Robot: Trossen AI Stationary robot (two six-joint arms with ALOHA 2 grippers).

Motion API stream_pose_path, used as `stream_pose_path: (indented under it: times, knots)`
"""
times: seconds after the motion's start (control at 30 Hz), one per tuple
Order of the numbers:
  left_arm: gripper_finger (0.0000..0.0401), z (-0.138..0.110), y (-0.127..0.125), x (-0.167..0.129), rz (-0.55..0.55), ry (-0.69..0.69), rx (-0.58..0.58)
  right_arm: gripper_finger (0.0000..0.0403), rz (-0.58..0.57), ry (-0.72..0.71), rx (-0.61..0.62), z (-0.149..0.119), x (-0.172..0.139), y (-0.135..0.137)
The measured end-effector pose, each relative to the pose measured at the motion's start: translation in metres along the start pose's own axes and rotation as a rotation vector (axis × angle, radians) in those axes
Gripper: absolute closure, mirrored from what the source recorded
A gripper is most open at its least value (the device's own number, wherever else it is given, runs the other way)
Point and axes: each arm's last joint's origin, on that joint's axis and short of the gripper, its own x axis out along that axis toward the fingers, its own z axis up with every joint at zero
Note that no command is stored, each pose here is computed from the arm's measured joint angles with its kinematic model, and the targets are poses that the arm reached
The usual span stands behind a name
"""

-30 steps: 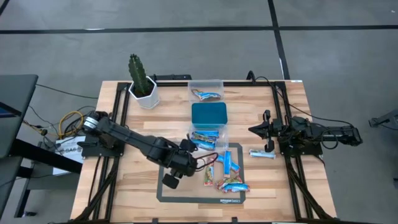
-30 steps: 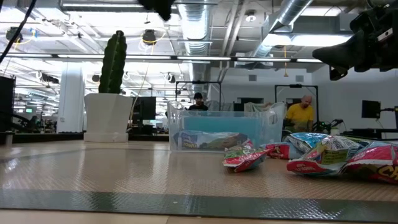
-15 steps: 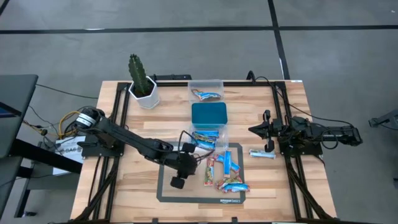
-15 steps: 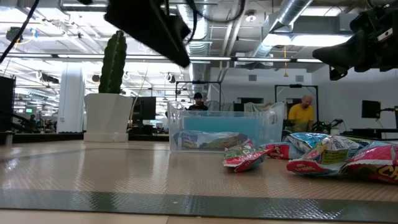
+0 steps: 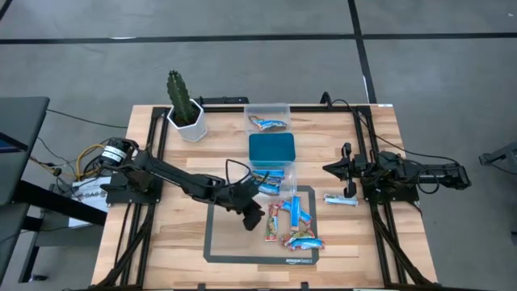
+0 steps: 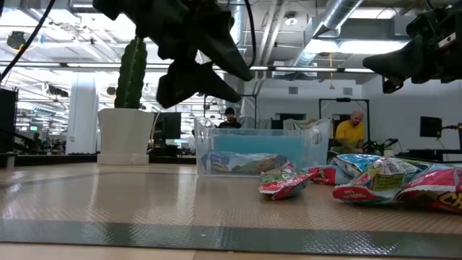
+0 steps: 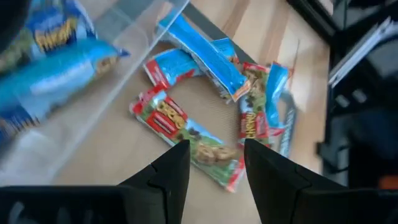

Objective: Pick and place Granola Bars by type
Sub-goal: Put the yellow granola bar into the top transparent bin

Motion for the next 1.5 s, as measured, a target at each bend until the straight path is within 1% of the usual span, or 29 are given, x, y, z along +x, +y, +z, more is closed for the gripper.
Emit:
stream_pose_path:
  times: [0.13,0.2,0.27,0.33,0.4,0.53,0.63,0.83,0.93,1.1,1.2,1.33,1.5]
  knots:
    - [0.0257,-0.003,0.002,0.006,0.008,0.017,-0.117,0.0403,0.000,0.000,0.000,0.000,0.000,0.000]
    - [0.0257,-0.008,0.004,0.012,-0.009,0.062,-0.171,0.0403,0.000,0.000,0.000,0.000,0.000,0.000]
    - [0.0257,-0.009,0.003,0.020,-0.068,0.084,-0.235,0.0403,0.000,0.002,0.000,0.000,0.000,0.000]
    - [0.0257,-0.012,0.004,0.027,-0.090,0.108,-0.273,0.0403,0.000,-0.004,0.000,0.000,0.000,0.000]
    - [0.0257,-0.015,0.006,0.035,-0.078,0.121,-0.294,0.0403,0.000,0.001,0.000,0.000,0.000,0.000]
    - [0.0257,-0.013,0.003,0.049,-0.054,0.117,-0.300,0.0403,0.000,0.001,0.000,0.000,0.000,0.000]
    - [0.0257,-0.009,0.000,0.057,-0.017,0.107,-0.297,0.0403,0.000,0.001,0.000,0.000,0.000,0.000]
    - [0.0257,-0.002,-0.003,0.063,0.144,0.098,-0.256,0.0403,0.000,-0.004,0.000,0.000,0.000,0.000]
    - [0.0257,0.001,-0.004,0.062,0.205,0.090,-0.247,0.0403,0.000,-0.001,0.000,0.000,0.000,0.000]
    - [0.0257,0.000,-0.004,0.059,0.289,0.084,-0.283,0.0403,0.000,-0.001,0.000,0.000,0.000,0.000]
    - [0.0257,-0.004,-0.008,0.058,0.283,0.087,-0.304,0.0403,0.000,0.000,0.000,0.000,0.000,0.000]
    - [0.0257,-0.008,-0.012,0.058,0.272,0.095,-0.302,0.0403,0.000,0.000,0.000,0.000,0.000,0.000]
    - [0.0257,-0.006,-0.015,0.059,0.224,0.102,-0.308,0.0403,0.000,0.000,0.000,0.000,0.000,0.000]
